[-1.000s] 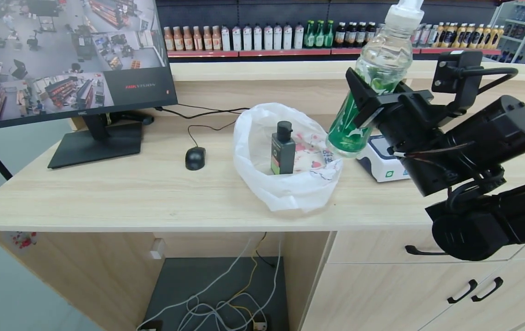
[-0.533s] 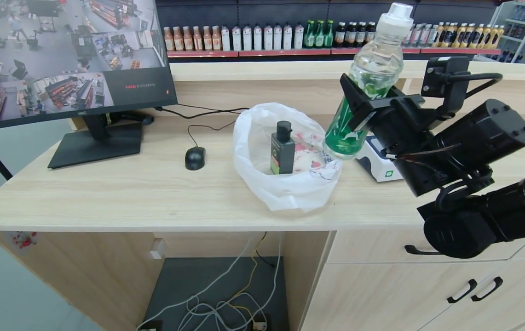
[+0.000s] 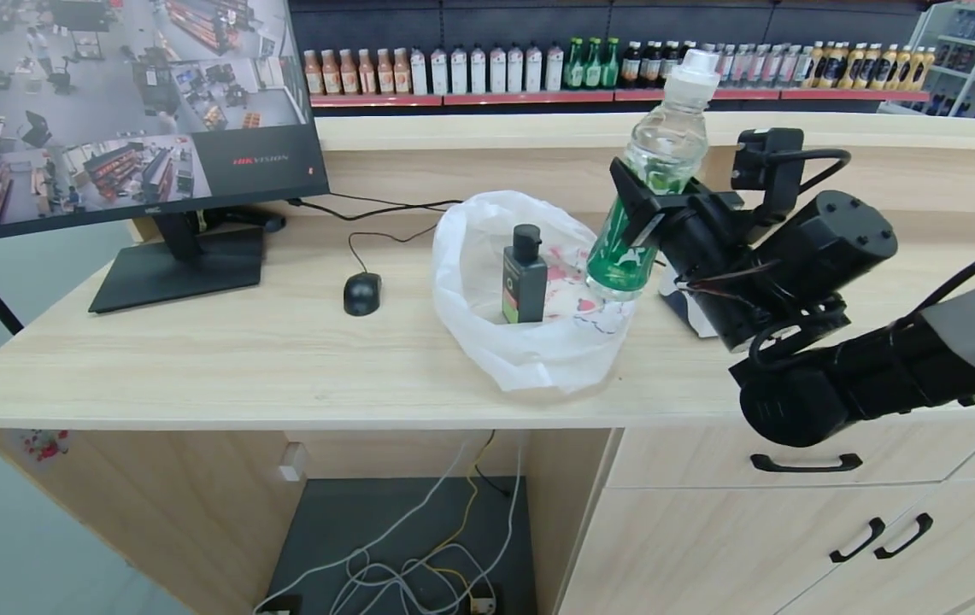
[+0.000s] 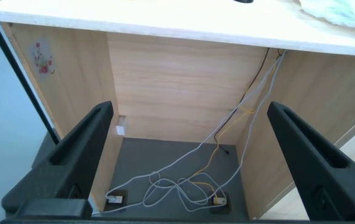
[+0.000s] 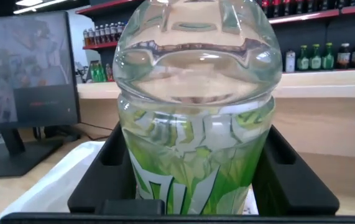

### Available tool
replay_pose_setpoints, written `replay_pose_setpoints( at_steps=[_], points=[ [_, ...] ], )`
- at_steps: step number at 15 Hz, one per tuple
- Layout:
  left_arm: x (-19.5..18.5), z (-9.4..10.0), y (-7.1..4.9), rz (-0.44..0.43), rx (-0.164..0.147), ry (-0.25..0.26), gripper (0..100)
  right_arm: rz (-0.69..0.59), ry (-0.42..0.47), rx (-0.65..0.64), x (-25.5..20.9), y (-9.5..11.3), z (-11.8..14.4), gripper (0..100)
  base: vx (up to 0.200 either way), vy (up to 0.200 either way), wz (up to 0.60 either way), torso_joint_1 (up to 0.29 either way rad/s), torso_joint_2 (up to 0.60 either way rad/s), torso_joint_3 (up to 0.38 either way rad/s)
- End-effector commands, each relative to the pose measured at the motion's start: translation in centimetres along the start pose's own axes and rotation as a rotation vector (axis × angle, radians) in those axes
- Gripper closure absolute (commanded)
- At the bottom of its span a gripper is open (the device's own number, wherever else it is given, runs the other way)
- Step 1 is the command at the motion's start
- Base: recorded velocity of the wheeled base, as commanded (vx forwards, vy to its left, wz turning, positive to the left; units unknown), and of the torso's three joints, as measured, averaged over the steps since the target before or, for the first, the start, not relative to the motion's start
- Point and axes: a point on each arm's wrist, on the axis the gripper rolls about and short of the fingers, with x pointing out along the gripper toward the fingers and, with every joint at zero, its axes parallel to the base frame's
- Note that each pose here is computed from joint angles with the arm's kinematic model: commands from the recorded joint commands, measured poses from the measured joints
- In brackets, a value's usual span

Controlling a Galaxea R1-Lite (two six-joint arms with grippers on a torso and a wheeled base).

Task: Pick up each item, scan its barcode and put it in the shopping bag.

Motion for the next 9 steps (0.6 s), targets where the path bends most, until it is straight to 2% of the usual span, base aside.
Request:
replay_pose_setpoints(
  at_steps=[1, 6, 9],
  points=[
    [0.0, 0.0, 0.0, 0.001, 0.000, 0.000, 0, 0.002, 0.033, 0.000, 0.5, 0.0, -2.3, 100, 0.000, 0.000, 0.00, 0.000, 0.00, 0.000],
    [0.0, 0.0, 0.0, 0.001, 0.000, 0.000, 0, 0.008, 0.052, 0.006, 2.3, -0.1, -3.9, 100, 0.000, 0.000, 0.00, 0.000, 0.00, 0.000],
    [0.0, 0.0, 0.0, 0.001, 0.001, 0.001, 0, -0.006, 0.070, -0.002, 3.4, -0.8, -5.4, 100, 0.000, 0.000, 0.00, 0.000, 0.00, 0.000]
  ],
)
